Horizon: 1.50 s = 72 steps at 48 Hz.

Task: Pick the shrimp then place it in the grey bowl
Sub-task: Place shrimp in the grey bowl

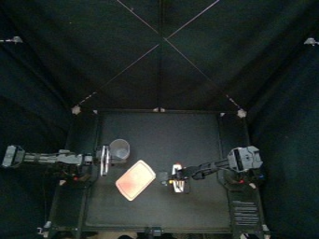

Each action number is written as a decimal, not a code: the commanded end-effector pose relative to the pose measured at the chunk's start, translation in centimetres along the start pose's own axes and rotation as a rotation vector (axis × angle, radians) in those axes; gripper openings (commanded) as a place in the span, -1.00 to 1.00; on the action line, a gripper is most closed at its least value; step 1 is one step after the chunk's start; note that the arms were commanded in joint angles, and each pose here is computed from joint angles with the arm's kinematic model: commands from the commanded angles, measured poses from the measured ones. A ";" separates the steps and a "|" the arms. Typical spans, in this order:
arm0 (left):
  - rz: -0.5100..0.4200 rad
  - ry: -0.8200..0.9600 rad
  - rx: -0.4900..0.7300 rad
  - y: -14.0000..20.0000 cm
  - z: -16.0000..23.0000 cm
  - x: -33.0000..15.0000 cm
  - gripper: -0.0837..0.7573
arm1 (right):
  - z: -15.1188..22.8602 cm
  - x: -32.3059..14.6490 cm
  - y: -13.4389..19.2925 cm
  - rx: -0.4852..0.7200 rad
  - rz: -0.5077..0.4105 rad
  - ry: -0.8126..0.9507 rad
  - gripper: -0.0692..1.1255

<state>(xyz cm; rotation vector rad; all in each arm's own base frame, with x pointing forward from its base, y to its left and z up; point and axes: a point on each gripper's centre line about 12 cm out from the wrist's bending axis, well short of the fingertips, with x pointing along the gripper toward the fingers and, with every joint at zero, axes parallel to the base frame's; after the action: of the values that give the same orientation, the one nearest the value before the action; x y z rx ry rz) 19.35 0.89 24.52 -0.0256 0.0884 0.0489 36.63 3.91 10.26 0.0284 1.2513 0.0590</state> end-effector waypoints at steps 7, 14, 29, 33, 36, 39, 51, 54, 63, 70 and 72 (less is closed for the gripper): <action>0.003 -0.025 -0.002 0.1 0.7 0.1 -0.52 | 2.8 -3.0 0.3 -0.007 0.008 -0.122 -0.02; 0.003 -0.037 -0.002 0.1 0.9 0.1 -0.52 | 5.5 -5.5 0.1 0.009 0.015 -0.256 -0.02; -0.003 -0.089 0.013 -0.1 2.0 0.2 -0.52 | 11.2 -9.5 -5.4 0.049 -0.079 -0.701 -0.02; -0.007 -0.103 0.022 -0.1 2.2 0.2 -0.52 | 12.3 -10.4 -7.0 0.041 -0.115 -0.831 -0.02; -0.010 -0.113 0.027 -0.2 2.3 0.2 -0.52 | 13.1 -10.8 -8.0 0.039 -0.136 -0.919 -0.02; -0.013 -0.130 0.033 -0.2 2.5 0.2 -0.52 | 13.9 -11.0 -9.3 0.042 -0.160 -1.004 -0.02; -0.027 -0.166 0.080 -0.5 2.9 0.1 -0.52 | 17.4 -11.6 -12.6 0.070 -0.209 -1.227 -0.02; -0.027 -0.167 0.080 -0.5 3.0 0.1 -0.52 | 18.5 -11.4 -12.9 0.067 -0.212 -1.251 -0.02; -0.028 -0.164 0.083 -0.5 2.8 0.1 -0.52 | 21.8 -10.2 -13.4 0.055 -0.210 -1.289 -0.02; -0.030 -0.163 0.090 -0.5 2.8 0.1 -0.52 | 23.5 -8.8 -13.8 0.058 -0.208 -1.301 -0.02; -0.030 -0.163 0.090 -0.5 2.8 0.1 -0.52 | 23.8 -8.5 -14.0 0.059 -0.210 -1.300 -0.02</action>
<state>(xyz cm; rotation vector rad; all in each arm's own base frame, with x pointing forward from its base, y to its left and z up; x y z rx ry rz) 19.46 0.52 26.23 0.0587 -0.0402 0.0196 56.45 -9.98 22.22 -0.0128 0.0200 -0.1576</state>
